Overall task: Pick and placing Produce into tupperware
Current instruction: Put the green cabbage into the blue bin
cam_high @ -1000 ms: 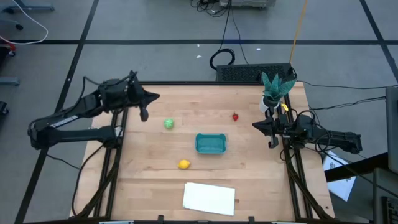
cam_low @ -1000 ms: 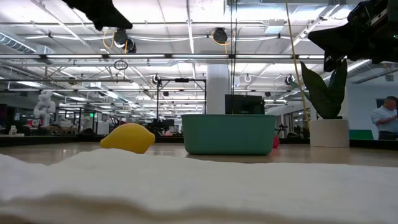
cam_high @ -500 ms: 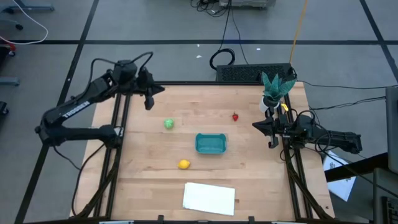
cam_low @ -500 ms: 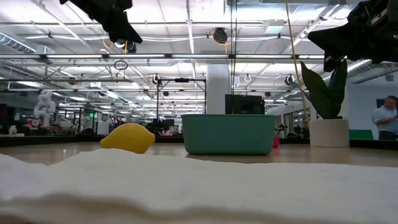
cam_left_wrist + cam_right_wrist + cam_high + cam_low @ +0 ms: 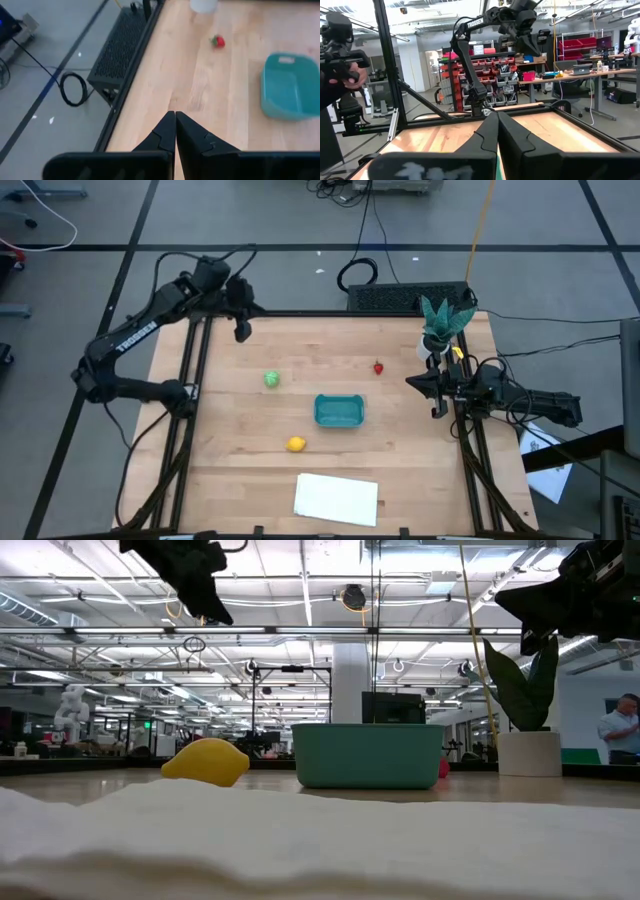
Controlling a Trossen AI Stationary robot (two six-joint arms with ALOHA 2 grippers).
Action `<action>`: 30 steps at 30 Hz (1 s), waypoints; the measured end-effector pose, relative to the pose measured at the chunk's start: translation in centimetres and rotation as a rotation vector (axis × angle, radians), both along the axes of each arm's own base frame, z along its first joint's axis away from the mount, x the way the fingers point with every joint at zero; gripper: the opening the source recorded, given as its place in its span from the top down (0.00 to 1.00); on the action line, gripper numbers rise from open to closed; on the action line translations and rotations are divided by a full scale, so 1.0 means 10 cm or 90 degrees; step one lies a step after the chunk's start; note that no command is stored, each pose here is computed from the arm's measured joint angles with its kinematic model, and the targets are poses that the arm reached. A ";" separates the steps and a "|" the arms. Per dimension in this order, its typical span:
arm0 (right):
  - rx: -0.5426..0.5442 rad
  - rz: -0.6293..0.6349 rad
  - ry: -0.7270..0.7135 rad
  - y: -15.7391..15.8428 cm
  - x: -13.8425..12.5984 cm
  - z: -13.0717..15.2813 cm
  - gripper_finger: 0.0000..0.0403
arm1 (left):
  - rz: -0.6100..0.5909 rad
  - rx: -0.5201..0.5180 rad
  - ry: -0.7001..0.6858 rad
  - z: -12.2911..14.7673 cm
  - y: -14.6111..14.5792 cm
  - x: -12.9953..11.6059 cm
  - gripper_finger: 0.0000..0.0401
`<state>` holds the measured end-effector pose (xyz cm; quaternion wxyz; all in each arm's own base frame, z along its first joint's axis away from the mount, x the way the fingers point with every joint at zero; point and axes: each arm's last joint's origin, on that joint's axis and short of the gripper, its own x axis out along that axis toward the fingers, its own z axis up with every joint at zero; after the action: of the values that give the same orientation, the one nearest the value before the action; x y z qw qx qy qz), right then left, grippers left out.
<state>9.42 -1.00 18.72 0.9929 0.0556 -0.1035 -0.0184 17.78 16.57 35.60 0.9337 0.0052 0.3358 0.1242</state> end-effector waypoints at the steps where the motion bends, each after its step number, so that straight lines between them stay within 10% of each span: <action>1: 0.000 0.000 0.000 0.00 0.00 0.00 1.00 | -0.008 -0.001 0.014 -0.01 0.02 0.02 0.99; 30: -0.009 -0.006 0.000 0.00 0.00 0.00 1.00 | -0.210 0.127 0.223 -0.08 0.01 0.57 0.97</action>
<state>9.42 -1.01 18.72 0.9932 0.0484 -0.1036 -0.0226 23.45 16.66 34.77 0.8638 0.1734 0.4731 0.0003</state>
